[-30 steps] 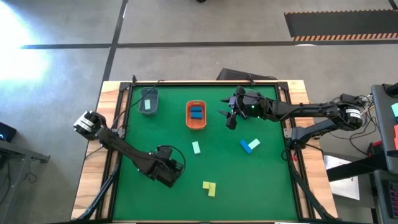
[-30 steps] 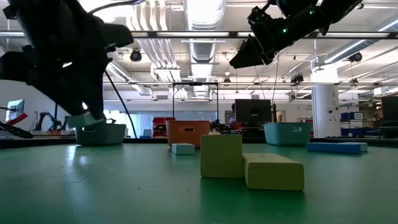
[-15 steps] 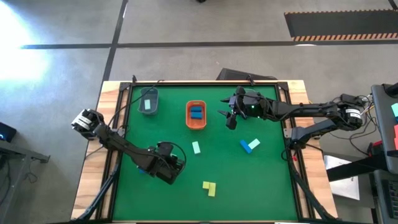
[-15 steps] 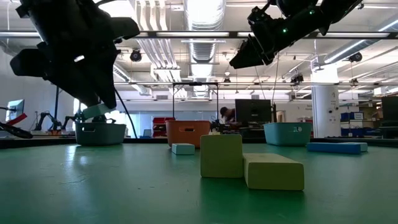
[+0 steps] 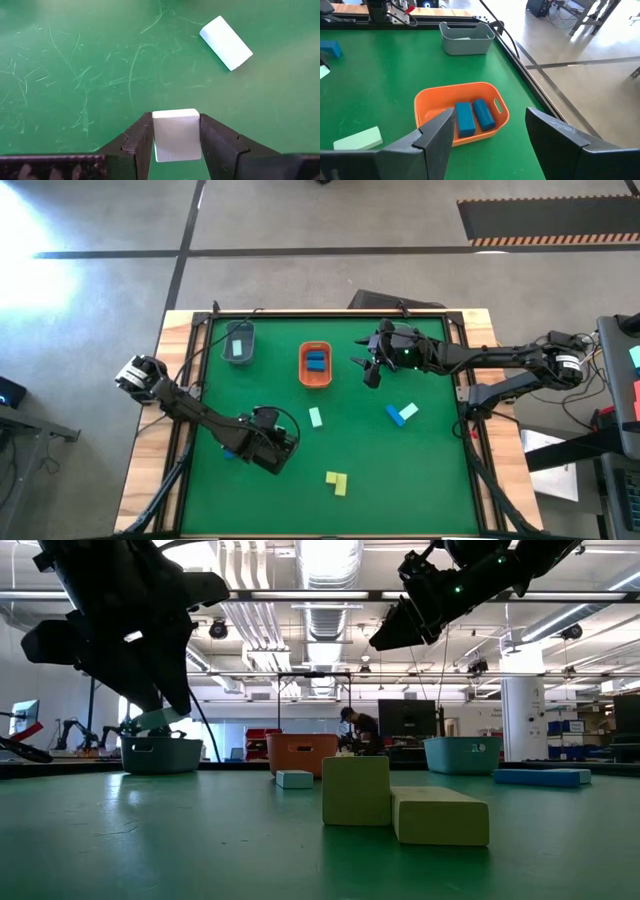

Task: Sort & place blocks by color
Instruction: Put the light blue wooden block into the gray bin, then put the dark blue wooden block into the orange bin

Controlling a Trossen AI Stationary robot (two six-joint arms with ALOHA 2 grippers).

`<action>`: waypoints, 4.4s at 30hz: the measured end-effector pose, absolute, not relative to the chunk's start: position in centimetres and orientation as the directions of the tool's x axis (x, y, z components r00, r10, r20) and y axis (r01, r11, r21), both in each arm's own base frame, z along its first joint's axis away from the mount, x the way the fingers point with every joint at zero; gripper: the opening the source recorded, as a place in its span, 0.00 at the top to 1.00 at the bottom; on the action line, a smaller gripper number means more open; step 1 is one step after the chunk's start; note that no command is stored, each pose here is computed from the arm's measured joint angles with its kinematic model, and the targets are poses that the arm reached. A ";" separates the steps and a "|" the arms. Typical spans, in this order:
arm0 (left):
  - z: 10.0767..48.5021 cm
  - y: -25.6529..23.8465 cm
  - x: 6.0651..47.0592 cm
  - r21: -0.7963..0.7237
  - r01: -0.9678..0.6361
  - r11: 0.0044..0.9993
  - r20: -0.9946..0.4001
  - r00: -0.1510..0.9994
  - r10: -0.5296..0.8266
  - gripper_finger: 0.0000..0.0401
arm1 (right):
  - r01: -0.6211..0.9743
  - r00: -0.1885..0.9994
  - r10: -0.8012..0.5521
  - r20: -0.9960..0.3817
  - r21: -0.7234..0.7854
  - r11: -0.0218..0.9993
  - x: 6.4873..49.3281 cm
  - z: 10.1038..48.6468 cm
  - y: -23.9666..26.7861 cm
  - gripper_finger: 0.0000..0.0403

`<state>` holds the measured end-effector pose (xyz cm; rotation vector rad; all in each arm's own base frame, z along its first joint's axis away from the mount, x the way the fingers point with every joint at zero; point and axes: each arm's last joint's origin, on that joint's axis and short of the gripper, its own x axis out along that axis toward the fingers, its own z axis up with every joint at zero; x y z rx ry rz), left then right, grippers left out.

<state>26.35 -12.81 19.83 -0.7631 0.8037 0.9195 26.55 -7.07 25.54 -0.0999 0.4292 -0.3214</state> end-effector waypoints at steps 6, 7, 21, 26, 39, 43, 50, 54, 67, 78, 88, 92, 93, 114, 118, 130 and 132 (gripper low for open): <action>19.9 -12.7 26.4 -0.218 -0.890 0.400 -0.836 0.382 0.395 0.68 | 0.284 0.859 -0.327 -0.394 -0.164 0.945 26.5 25.5 -7.1 0.42; 19.9 -12.7 26.4 -0.218 -0.891 0.398 -0.836 0.381 0.396 0.68 | 0.283 0.859 -0.326 -0.394 -0.164 0.945 26.5 25.5 -7.1 0.42; 22.7 -9.1 26.4 -0.170 -0.871 0.462 -0.798 0.396 0.454 0.68 | 0.280 0.855 -0.325 -0.404 -0.169 0.945 26.4 25.1 -7.0 0.42; 24.6 -5.5 25.6 -0.073 -0.875 0.479 -0.762 0.358 0.539 0.68 | 0.278 0.853 -0.325 -0.409 -0.170 0.945 26.4 24.9 -7.0 0.42; 25.7 6.0 24.0 0.239 -0.912 0.333 -0.707 0.072 0.703 0.68 | 0.280 0.847 -0.323 -0.423 -0.161 0.946 26.2 24.4 -7.0 0.42; 25.6 9.3 23.0 0.301 -0.915 0.268 -0.708 -0.026 0.705 0.68 | 0.285 0.847 -0.323 -0.423 -0.151 0.946 26.2 24.4 -7.0 0.42; 24.3 13.7 20.5 0.362 -0.919 0.154 -0.711 -0.166 0.684 0.68 | 0.293 0.846 -0.323 -0.425 -0.137 0.946 26.2 24.4 -7.0 0.42; 22.9 14.6 19.5 0.376 -0.919 0.116 -0.714 -0.208 0.668 0.68 | 0.296 0.846 -0.323 -0.425 -0.129 0.946 26.2 24.4 -7.0 0.42; 20.5 14.7 19.0 0.355 -0.929 0.100 -0.706 -0.196 0.680 0.68 | 0.303 0.846 -0.321 -0.425 -0.111 0.947 26.2 24.4 -7.0 0.42; 20.6 14.9 19.3 0.351 -0.928 0.123 -0.696 -0.170 0.698 0.54 | 0.312 0.843 -0.319 -0.433 -0.090 0.946 26.1 24.0 -6.9 0.42; 21.0 14.3 19.9 0.368 -0.910 0.190 -0.688 -0.129 0.714 0.47 | 0.330 0.833 -0.317 -0.454 -0.052 0.942 25.8 23.2 -6.9 0.42; 22.5 12.7 20.7 0.350 -0.895 0.275 -0.672 -0.036 0.740 0.47 | 0.371 0.813 -0.309 -0.493 0.029 0.928 25.6 22.8 -6.8 0.42; 23.0 12.1 20.9 0.340 -0.891 0.300 -0.665 -0.003 0.746 0.47 | 0.384 0.805 -0.303 -0.510 0.058 0.922 25.5 22.6 -6.6 0.42; 30.5 0.5 22.3 0.146 -0.625 0.767 -0.353 0.692 0.630 0.46 | 0.268 0.772 0.194 -0.605 0.587 0.764 25.5 21.9 2.4 0.42; 30.4 0.2 22.6 0.141 -0.616 0.775 -0.350 0.701 0.621 0.46 | 0.469 0.635 0.181 -0.751 0.561 0.682 24.3 20.9 2.4 0.42; 29.2 0.1 23.9 0.153 -0.612 0.776 -0.366 0.694 0.620 0.46 | 0.755 0.278 -0.081 -0.957 0.166 0.635 22.8 21.1 2.0 0.42; 29.0 0.0 24.2 0.141 -0.614 0.776 -0.356 0.700 0.619 0.46 | 0.753 0.245 -0.085 -0.966 0.134 0.645 23.2 20.2 2.0 0.42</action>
